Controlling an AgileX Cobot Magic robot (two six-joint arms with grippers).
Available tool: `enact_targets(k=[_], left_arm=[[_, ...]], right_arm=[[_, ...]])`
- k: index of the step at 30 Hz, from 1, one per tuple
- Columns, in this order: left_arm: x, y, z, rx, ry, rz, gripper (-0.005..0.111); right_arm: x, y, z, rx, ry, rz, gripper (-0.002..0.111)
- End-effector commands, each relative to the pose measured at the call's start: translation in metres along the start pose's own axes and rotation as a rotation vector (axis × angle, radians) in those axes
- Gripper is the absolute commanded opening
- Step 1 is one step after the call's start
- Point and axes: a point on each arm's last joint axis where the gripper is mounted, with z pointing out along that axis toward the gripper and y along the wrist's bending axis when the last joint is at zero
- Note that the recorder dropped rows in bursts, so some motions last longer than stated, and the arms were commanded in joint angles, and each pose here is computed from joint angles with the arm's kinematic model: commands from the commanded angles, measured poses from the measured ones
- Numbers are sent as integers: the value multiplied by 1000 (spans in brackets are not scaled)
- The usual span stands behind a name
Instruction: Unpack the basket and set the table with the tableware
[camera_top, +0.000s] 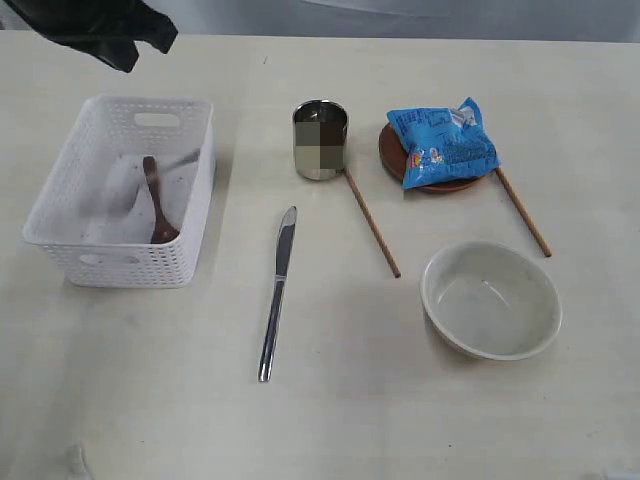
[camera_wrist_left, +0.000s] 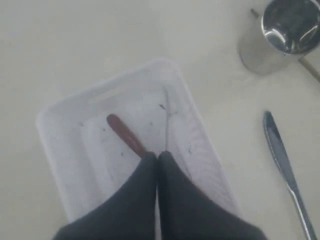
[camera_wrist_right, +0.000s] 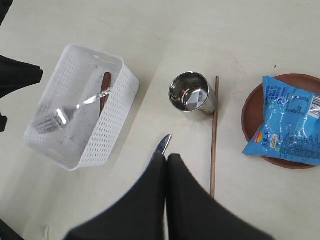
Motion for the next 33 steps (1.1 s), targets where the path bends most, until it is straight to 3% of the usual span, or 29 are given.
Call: enact_targets(k=[1,5,10,14,21,25,33], left_arm=[[-3,-11,-16,87,-66,-27,0],[0,-17,-11,101,-9,7,0],[18,-15,21,93,277,-20,1],[23,-12,50,74,387,-7,18],[30,-9,86,62,505,3,40],[35,-13,105,100,560,-26,41],[41,-6,133,27,605,-41,40]], right_arm=[[0,-1,-2,2,-5,-6,0],[0,-1,-2,2,-5,-6,0],[0,-1,-2,2,-5,-8,0],[0,-1,-2,2,-5,-8,0],[0,-1,-2,2,-5,-10,0],[0,-1,-2,2,-5,-10,0],[0,-1,-2,2,-5,-10,0]])
